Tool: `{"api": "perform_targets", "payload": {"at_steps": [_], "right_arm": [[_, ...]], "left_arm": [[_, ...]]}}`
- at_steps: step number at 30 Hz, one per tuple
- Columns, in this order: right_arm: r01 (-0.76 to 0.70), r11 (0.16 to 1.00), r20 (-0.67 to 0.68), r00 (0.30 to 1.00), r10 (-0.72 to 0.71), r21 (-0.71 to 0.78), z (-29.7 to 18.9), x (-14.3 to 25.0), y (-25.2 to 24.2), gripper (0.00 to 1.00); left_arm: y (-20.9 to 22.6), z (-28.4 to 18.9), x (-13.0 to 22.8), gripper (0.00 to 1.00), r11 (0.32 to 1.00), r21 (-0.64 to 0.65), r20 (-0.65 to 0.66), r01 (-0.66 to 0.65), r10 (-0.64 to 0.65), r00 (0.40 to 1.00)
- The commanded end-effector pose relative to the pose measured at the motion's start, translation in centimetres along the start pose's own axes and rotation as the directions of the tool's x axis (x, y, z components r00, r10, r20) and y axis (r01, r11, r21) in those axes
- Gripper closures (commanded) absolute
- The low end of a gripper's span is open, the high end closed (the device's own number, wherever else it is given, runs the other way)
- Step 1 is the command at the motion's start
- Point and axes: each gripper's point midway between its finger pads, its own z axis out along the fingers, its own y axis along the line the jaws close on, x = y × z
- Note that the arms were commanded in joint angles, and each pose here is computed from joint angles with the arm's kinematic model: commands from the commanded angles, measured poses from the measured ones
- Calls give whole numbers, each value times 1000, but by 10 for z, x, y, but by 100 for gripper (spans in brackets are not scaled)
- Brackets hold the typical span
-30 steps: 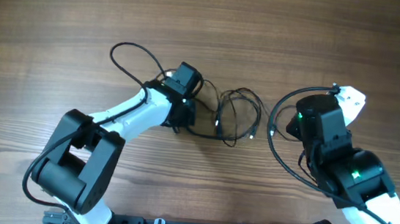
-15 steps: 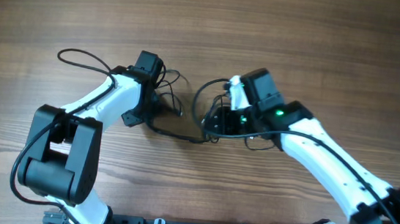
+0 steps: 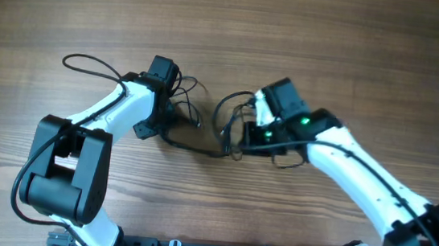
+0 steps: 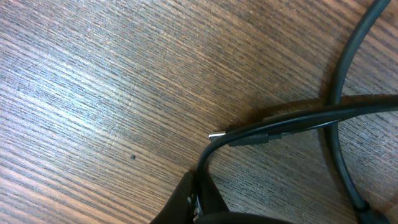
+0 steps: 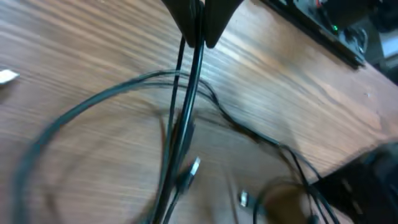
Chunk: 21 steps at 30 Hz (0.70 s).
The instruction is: Untangle cables
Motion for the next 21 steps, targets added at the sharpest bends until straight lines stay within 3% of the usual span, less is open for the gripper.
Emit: {"api": "perform_targets", "payload": {"at_steps": [1,6,9,11,12,15,18,21], "right_arm": [[-16,995,209,978,-5,100,-84,-49,-19,96],[-229,911,368,925,94,343,-186,-50,-101,96],[-375,851,433,879,200,368,-215,-41,-148,96],[-496,798,506,813,288,342,-237,-37,-181,96],[-507,808,519,798,307,300,-240,-38,-184,96],[-417,848,463,853,242,326,-235,-35,-181,96],[-501,712,389,858,335,491,-225,-3,-219,96],[-598,534,387,799,460,598,-205,24,-258,93]], "left_arm": [[21,12,7,96,997,-79,-6,18,-19,1000],[35,12,2,96,988,-151,38,23,-17,999],[46,12,-6,96,983,-175,55,52,-43,998],[58,13,-10,96,979,-179,42,95,-89,995],[60,14,-10,96,979,-172,26,109,-106,994],[52,16,-4,96,986,-115,-23,122,-126,992],[40,16,0,96,990,-60,-56,125,-129,990],[40,16,0,96,990,-60,-58,124,-128,990]]}}
